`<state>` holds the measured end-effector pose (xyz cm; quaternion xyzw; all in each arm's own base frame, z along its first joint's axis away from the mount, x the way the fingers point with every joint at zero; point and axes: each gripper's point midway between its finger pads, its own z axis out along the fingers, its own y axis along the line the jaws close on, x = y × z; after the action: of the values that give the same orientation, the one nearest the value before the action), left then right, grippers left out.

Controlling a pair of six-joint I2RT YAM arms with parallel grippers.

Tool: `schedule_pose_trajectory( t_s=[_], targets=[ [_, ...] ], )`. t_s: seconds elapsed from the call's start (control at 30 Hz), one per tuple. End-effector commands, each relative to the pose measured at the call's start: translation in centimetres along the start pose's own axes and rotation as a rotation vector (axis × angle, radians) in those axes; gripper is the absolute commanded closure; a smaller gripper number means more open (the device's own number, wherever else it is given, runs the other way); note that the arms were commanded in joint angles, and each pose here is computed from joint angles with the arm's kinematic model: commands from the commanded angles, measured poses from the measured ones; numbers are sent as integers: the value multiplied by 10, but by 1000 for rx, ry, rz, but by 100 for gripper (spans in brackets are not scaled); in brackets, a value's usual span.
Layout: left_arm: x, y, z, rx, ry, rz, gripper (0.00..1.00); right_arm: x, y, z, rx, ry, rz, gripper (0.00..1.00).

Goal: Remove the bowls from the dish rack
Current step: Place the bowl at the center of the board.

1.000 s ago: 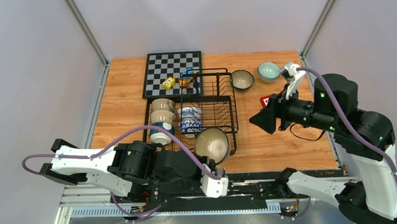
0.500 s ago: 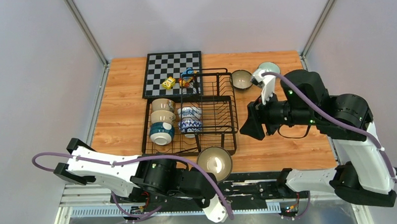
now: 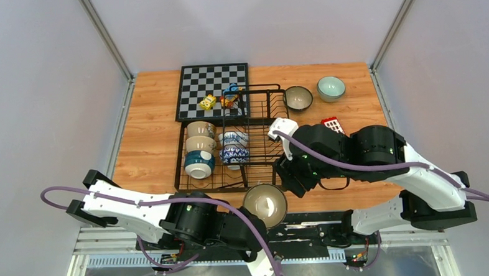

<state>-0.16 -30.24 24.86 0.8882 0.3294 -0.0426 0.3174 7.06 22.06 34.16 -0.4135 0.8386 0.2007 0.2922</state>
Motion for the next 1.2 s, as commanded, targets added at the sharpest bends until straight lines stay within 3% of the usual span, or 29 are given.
schedule_pose_trajectory(
  t_s=[0.0, 0.43, 1.17],
  targets=[
    [-14, 13, -6, -54, -51, 17, 100, 11, -8, 5, 83, 20, 34, 44],
    [-38, 7, -8, 10, -139, -33, 100, 21, 13, 23, 80, 74, -14, 52],
    [-35, 11, -8, -29, -136, -50, 100, 44, 24, 40, 60, 149, -26, 68]
  ],
)
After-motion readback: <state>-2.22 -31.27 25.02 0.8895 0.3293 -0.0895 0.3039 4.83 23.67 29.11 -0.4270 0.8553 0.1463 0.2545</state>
